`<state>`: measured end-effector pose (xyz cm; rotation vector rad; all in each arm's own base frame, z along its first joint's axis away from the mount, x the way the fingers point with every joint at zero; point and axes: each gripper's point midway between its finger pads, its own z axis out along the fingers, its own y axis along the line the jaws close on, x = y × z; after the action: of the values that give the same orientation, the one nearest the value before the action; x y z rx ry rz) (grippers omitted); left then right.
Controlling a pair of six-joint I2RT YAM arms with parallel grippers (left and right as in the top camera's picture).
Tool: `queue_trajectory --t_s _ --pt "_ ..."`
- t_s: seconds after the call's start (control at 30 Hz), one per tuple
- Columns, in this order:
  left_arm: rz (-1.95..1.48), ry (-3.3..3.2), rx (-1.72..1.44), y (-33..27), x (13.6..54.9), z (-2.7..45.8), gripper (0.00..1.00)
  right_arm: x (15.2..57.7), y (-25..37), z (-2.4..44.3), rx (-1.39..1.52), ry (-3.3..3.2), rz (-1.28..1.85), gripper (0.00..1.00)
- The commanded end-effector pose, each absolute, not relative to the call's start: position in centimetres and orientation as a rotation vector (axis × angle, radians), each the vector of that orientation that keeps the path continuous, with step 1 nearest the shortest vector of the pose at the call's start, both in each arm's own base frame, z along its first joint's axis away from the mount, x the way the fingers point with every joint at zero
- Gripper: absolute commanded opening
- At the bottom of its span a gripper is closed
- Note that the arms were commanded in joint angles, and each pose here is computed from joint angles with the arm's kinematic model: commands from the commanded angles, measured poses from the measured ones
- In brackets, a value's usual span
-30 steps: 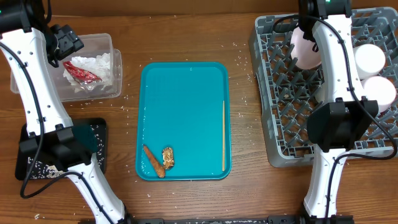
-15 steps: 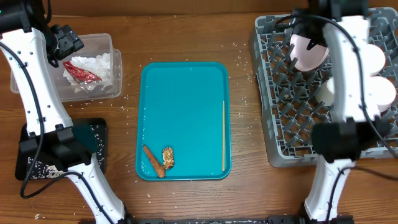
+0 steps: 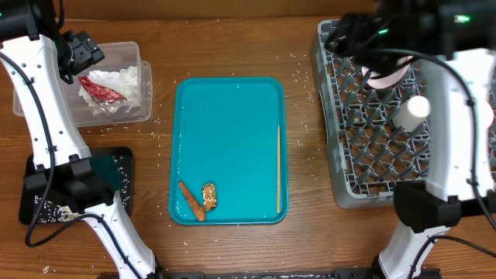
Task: Sort waste into correct bins and load items into the dishwasher
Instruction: 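Move the right gripper back over the snack bar on the tray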
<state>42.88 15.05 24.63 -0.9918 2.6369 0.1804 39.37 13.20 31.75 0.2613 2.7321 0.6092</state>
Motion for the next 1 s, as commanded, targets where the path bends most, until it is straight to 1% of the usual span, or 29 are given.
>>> queue_trajectory --t_s 0.0,0.1,0.13,0.17,0.27,0.4,0.53,0.8,0.97 --pt "0.166 2.635 -0.966 14.5 42.9 25.1 1.00 37.8 17.1 28.1 0.136 2.870 0.558 0.75" --pt "0.167 2.635 -0.967 14.6 42.9 25.1 1.00 36.5 18.1 25.1 0.156 2.956 0.397 0.75" --pt "0.167 2.635 -0.967 14.6 42.9 25.1 1.00 35.7 18.3 23.0 0.194 3.000 0.262 0.76" --pt "0.167 2.635 -0.967 14.6 42.9 25.1 1.00 35.1 18.6 21.9 0.186 3.026 0.211 0.77" --pt "0.166 2.635 -0.967 14.6 42.9 25.1 1.00 33.3 20.2 18.8 0.124 3.103 0.153 0.79" --pt "0.167 2.635 -0.967 14.6 42.9 25.1 1.00 31.6 22.0 15.2 0.039 3.161 0.121 0.79" --pt "0.167 2.635 -0.967 14.6 42.9 25.1 1.00 30.0 24.3 12.4 -0.021 3.205 0.185 0.79" --pt "0.167 2.635 -0.967 14.6 42.9 25.1 1.00 29.0 25.7 8.2 -0.015 3.202 0.187 0.79" --pt "0.167 2.635 -0.967 14.6 42.9 25.1 1.00 29.0 24.8 5.4 0.071 3.186 0.126 0.78"
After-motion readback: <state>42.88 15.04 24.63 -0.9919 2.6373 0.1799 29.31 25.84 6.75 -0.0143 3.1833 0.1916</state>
